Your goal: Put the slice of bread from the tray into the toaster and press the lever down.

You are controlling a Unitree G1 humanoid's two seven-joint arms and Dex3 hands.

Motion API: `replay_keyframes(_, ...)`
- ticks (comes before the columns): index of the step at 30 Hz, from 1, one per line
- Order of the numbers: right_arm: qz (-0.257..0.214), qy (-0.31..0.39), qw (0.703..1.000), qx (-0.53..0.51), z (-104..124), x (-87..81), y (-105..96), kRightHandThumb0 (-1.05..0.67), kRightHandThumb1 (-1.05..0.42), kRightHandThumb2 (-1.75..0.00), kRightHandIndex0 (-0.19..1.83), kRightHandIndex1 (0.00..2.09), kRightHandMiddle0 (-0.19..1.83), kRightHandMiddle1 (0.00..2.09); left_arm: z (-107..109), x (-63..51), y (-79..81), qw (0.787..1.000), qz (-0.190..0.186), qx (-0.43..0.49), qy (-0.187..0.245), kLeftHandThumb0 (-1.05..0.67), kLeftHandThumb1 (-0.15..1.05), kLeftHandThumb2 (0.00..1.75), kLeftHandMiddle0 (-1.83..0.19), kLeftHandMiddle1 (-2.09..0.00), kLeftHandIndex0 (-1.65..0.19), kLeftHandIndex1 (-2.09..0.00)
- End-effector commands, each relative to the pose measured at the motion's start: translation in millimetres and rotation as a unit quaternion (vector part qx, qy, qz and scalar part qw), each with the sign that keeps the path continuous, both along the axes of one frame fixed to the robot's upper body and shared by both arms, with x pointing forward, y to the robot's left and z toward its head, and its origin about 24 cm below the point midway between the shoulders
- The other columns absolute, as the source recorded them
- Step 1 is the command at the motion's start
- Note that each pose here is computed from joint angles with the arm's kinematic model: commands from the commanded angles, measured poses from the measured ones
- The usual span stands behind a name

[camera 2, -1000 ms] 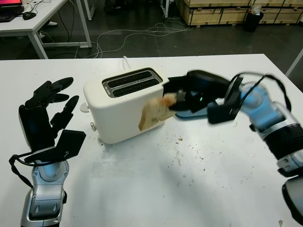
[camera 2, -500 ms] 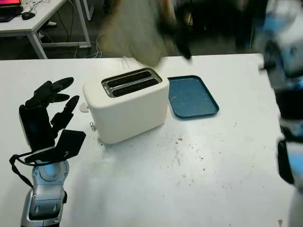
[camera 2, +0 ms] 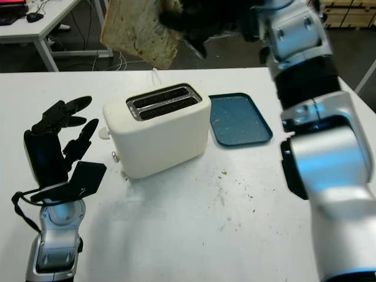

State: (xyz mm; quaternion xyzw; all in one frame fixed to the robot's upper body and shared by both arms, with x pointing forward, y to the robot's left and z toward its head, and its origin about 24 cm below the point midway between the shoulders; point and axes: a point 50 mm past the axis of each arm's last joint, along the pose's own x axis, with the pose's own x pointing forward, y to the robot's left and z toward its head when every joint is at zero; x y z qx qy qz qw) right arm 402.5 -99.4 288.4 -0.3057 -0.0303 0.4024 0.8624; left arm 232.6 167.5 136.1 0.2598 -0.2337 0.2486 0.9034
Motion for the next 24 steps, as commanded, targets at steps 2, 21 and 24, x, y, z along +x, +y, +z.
replay_keyframes(2,0.014,-0.031,0.999,-0.028,-1.1,2.2,3.8,-0.49,-0.92,-0.49,1.19,1.75,0.98,1.75,1.6,-0.3,-0.7,1.000,0.002,0.005,-0.006,-0.15,0.84,0.00,-0.71,-0.99,-0.89,-0.30)
replay_keyframes(21,0.043,-0.037,0.997,-0.060,-25.0,5.5,-20.8,-0.51,-0.92,-0.50,1.16,1.75,0.96,1.75,2.3,-0.2,-0.3,1.000,0.003,0.008,-0.006,-0.17,0.84,0.00,-0.72,-0.97,-0.90,-0.29)
replay_keyframes(24,0.044,-0.033,0.997,-0.061,-30.0,5.8,-22.6,-0.50,-0.92,-0.50,1.15,1.75,0.95,1.75,2.8,-0.3,-0.9,1.000,0.000,0.001,-0.006,-0.15,0.84,0.00,-0.72,-0.97,-0.89,-0.29)
